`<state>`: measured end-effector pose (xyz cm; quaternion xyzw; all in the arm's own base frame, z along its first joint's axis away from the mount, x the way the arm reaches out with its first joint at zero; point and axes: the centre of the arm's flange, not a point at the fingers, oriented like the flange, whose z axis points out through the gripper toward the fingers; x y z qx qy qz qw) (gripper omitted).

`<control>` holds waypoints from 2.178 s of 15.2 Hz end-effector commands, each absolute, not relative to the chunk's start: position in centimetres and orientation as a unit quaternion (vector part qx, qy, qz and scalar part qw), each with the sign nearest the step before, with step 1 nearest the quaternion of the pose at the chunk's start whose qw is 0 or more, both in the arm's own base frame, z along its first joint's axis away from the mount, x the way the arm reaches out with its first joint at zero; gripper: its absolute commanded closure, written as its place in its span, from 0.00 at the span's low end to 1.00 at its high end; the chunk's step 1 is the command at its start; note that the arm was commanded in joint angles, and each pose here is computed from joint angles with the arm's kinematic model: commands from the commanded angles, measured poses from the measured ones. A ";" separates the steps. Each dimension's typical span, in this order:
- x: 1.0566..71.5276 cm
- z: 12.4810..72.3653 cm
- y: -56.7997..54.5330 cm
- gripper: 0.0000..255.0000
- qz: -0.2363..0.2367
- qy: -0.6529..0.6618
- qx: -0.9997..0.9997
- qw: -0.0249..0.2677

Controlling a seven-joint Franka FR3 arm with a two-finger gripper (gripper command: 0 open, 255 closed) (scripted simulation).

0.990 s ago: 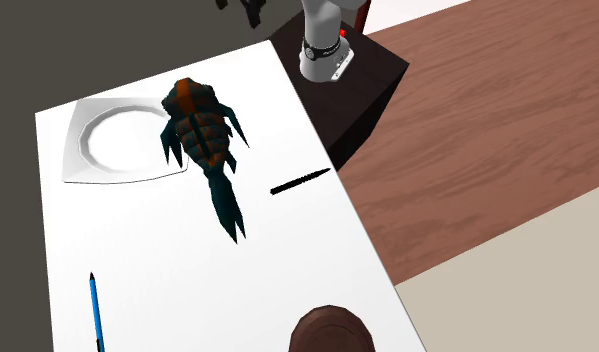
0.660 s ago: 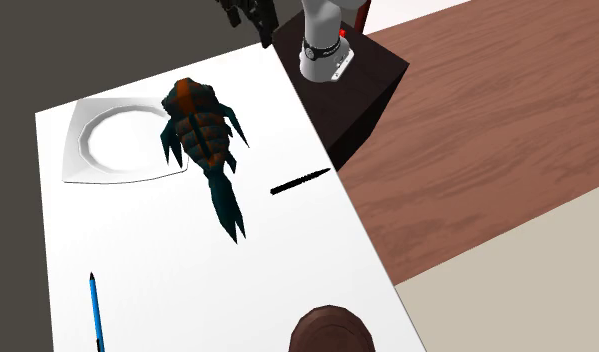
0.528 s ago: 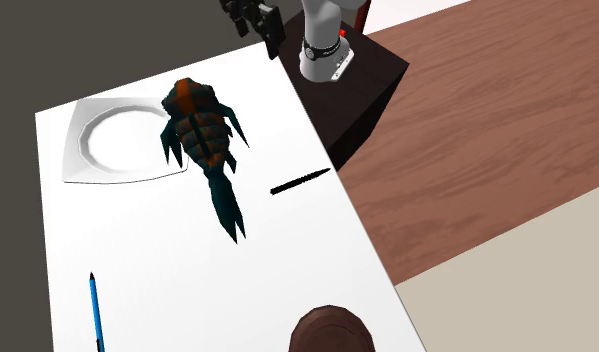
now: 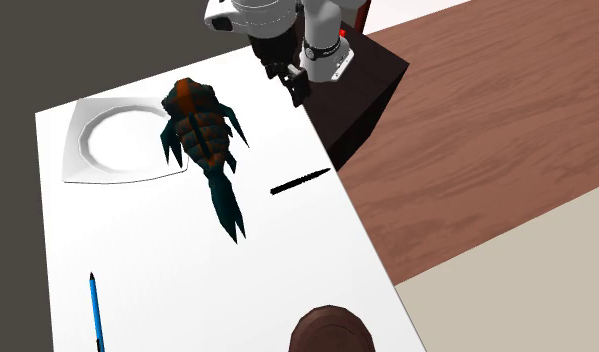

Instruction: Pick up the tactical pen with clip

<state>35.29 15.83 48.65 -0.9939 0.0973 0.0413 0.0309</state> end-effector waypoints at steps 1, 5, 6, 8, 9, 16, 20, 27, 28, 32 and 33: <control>36.2 47.4 18.1 0.00 0.046 0.117 -0.992 0.030; 38.2 45.1 22.5 0.00 0.054 0.152 -0.986 0.028; 38.7 44.5 23.6 0.00 0.056 0.161 -0.985 0.028; 39.8 43.3 25.7 0.00 0.061 0.179 -0.982 0.027; 40.4 42.8 26.8 0.00 0.063 0.188 -0.980 0.026; 42.5 39.1 30.3 0.00 0.070 0.218 -0.973 0.025; 42.5 36.7 30.3 0.00 0.070 0.218 -0.973 0.025; 42.4 36.7 30.3 1.00 0.070 0.218 -0.973 0.025; 42.4 36.7 30.3 1.00 0.070 0.218 -0.973 0.025; 42.5 36.7 30.3 1.00 0.070 0.218 -0.973 0.025; 42.5 37.2 30.3 1.00 0.070 0.218 -0.973 0.025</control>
